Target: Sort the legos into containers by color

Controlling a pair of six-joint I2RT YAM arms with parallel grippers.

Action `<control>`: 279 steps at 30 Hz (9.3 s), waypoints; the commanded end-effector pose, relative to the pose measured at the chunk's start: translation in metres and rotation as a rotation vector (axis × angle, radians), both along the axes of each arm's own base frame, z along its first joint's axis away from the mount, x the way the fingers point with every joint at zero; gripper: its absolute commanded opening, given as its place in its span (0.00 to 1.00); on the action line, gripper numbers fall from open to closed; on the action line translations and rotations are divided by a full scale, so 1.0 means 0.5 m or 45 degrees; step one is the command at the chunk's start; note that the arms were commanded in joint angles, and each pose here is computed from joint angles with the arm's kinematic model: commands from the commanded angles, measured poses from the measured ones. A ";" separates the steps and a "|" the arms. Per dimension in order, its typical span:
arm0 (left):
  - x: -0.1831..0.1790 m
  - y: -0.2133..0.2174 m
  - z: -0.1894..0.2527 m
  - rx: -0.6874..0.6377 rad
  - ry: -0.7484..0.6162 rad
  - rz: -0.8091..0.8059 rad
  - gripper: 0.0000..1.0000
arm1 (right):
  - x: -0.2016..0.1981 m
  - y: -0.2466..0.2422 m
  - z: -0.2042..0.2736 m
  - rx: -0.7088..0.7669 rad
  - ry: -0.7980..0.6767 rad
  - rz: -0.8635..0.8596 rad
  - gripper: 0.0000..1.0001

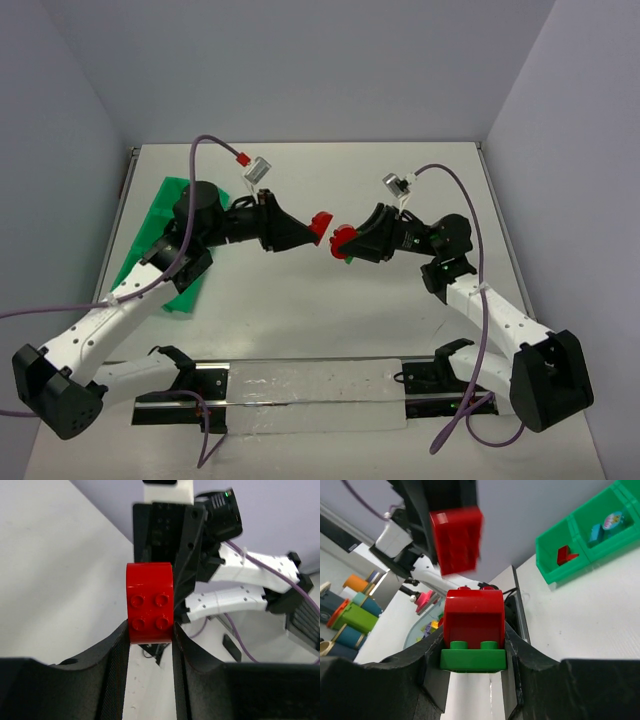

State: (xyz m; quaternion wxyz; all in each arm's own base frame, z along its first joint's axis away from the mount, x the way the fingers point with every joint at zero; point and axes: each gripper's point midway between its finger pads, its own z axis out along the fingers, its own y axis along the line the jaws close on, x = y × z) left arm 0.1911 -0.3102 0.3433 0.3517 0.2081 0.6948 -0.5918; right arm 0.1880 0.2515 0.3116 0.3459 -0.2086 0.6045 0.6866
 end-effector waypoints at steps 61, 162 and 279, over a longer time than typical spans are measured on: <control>0.168 0.650 -0.376 0.930 0.819 1.988 0.95 | 0.117 -0.129 -0.277 -0.870 0.500 -0.722 0.24; 0.011 -0.031 -0.049 0.041 0.107 -0.278 0.00 | 0.011 -0.002 -0.015 -0.431 0.063 0.085 0.63; 0.073 0.274 -0.037 0.144 0.066 0.213 0.96 | 0.003 0.299 -0.029 -0.443 -0.054 0.456 0.00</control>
